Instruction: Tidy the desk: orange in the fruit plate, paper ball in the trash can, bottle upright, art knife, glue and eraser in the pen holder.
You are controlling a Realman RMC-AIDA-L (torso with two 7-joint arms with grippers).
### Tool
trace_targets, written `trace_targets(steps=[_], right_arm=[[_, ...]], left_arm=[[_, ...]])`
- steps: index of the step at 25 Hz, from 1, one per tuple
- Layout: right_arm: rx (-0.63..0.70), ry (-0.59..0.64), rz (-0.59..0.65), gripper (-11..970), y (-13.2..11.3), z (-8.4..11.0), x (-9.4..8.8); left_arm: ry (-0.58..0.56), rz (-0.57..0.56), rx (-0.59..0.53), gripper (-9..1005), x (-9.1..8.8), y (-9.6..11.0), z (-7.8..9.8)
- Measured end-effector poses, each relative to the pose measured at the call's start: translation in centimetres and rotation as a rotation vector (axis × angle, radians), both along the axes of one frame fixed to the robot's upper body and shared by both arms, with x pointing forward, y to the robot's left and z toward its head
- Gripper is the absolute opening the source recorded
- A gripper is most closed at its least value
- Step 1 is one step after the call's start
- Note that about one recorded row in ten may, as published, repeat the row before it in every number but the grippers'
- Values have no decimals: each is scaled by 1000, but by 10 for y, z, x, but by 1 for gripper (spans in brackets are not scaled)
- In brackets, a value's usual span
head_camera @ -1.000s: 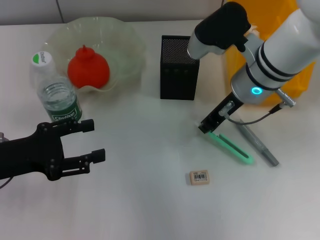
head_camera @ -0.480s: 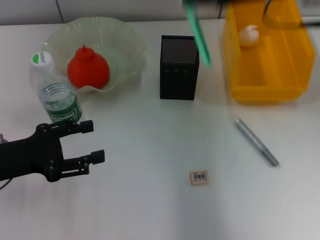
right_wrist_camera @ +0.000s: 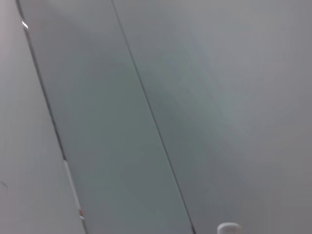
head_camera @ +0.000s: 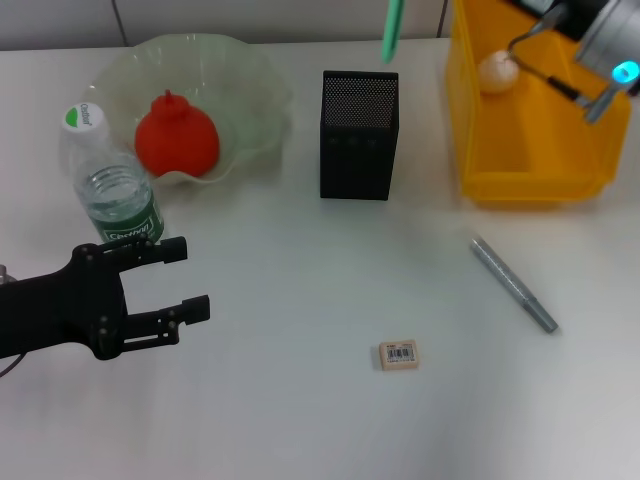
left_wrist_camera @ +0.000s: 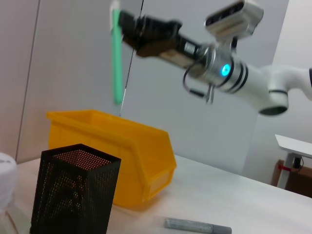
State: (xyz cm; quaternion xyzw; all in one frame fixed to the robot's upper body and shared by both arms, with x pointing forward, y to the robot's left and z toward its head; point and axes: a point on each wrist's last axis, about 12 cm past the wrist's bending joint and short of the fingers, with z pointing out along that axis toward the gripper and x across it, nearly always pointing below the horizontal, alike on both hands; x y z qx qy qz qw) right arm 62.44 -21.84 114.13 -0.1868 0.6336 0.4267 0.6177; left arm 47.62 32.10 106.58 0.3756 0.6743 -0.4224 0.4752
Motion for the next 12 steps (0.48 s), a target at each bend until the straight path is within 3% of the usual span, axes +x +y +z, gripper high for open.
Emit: trace_targets(steps=[6, 10, 12], right_arm=[[-115, 15, -26, 175, 24, -34, -3], [-114, 24, -20, 177, 25, -35, -4], [-102, 41, -3, 247, 22, -32, -4]], left_arm=[[-7, 5, -4, 797, 2, 0, 1], [-7, 8, -5, 797, 2, 0, 2], [-7, 12, -5, 797, 2, 1, 1]])
